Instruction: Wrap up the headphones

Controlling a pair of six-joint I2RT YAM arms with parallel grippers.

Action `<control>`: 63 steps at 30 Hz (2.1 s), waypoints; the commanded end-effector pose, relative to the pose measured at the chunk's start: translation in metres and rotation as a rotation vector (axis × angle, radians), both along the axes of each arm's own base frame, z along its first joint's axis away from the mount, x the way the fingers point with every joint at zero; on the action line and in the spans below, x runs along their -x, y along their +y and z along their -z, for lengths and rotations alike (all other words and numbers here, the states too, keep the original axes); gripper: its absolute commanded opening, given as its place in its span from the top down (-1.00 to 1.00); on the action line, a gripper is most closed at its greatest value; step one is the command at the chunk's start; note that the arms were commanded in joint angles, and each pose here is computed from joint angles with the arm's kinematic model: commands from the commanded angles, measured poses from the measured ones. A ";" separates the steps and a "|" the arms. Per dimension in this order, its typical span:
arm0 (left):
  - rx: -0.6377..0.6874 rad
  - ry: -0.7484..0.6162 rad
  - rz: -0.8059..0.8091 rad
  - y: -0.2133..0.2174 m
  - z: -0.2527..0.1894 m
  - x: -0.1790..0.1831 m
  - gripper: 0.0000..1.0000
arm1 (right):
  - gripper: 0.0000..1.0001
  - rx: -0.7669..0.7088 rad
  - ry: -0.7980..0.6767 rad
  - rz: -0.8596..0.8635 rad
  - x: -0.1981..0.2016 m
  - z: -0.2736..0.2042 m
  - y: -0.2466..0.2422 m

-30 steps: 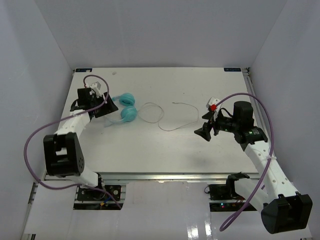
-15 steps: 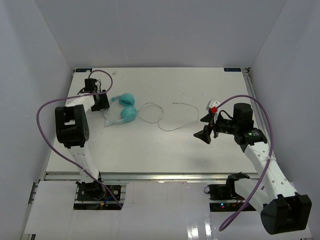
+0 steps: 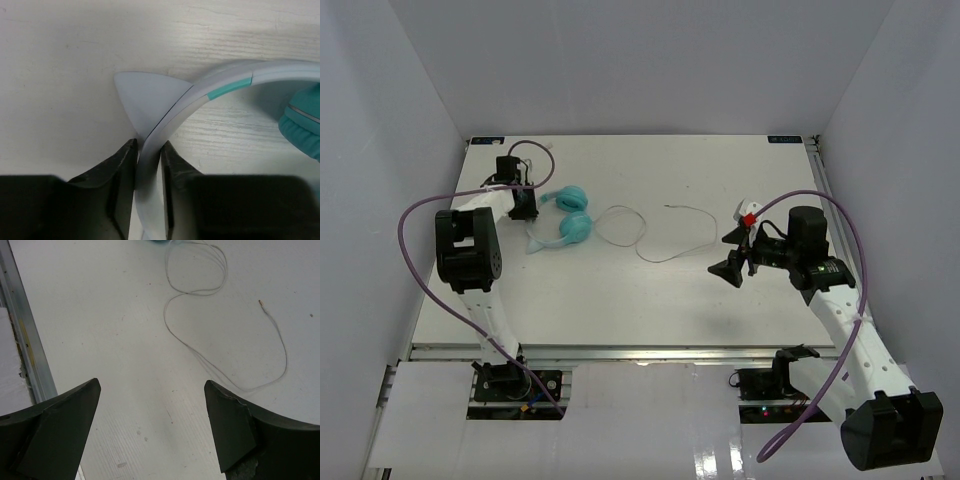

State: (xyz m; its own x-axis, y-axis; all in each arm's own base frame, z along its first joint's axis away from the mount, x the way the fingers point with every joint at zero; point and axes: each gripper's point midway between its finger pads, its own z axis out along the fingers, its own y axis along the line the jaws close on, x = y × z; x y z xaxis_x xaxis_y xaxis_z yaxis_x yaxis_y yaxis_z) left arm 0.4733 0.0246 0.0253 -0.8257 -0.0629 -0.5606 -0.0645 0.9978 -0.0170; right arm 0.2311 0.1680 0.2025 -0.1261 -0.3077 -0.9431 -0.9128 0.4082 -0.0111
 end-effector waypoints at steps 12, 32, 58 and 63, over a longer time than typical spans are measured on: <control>0.497 -0.269 0.194 -0.106 -0.142 0.066 1.00 | -0.80 0.078 -0.304 -0.472 0.026 -0.003 0.031; 0.580 -0.488 0.313 -0.129 -0.233 0.186 1.00 | -0.82 -0.249 -0.185 -0.370 -0.068 -0.124 0.160; 1.080 -0.775 0.134 -0.144 -0.398 0.178 1.00 | -0.59 -0.632 0.206 -0.661 0.047 -0.095 0.206; 1.169 -0.820 0.195 -0.150 -0.440 0.168 1.00 | -0.59 -0.728 0.253 -0.689 0.058 -0.118 0.220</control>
State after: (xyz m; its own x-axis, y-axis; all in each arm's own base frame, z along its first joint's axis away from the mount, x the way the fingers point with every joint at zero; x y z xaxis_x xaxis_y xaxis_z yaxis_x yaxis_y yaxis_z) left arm 0.3071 -0.1219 0.3878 -0.4224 -0.6684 -0.6122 0.3598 0.4963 -0.7901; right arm 0.1897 0.3817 0.2683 -0.3849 0.0850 -0.9190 -0.8948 -0.2786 0.3490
